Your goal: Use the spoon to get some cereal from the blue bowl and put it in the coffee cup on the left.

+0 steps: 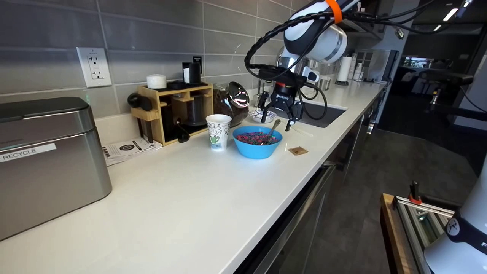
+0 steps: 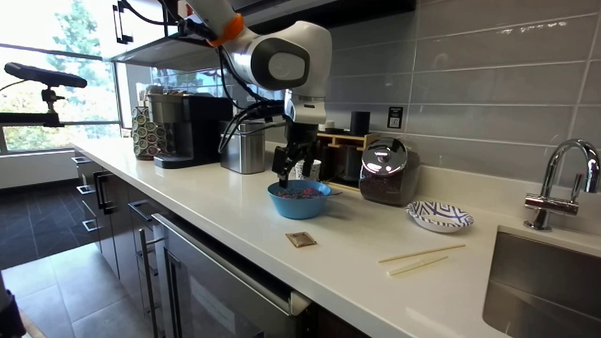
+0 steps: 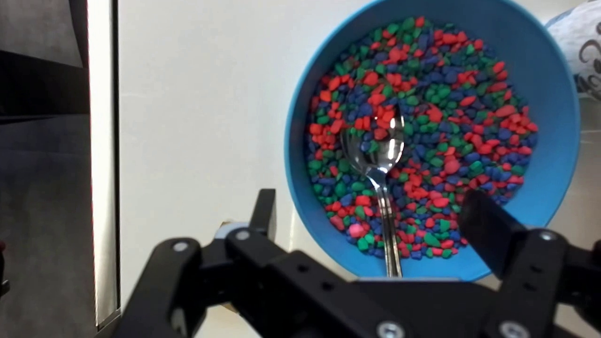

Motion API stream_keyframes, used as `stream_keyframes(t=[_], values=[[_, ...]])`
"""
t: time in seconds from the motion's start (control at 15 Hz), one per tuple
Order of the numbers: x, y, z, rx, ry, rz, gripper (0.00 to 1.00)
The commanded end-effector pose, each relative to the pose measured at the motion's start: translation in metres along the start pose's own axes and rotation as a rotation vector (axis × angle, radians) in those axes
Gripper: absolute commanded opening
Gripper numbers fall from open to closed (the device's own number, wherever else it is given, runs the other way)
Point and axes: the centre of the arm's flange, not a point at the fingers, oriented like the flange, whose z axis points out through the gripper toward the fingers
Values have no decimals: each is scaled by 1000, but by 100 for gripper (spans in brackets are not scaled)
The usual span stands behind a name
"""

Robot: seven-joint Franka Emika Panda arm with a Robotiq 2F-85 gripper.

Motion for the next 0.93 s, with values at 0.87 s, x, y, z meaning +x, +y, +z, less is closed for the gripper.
stream_keyframes(t=[0.87], values=[[21, -27, 17, 13, -95, 29, 100]])
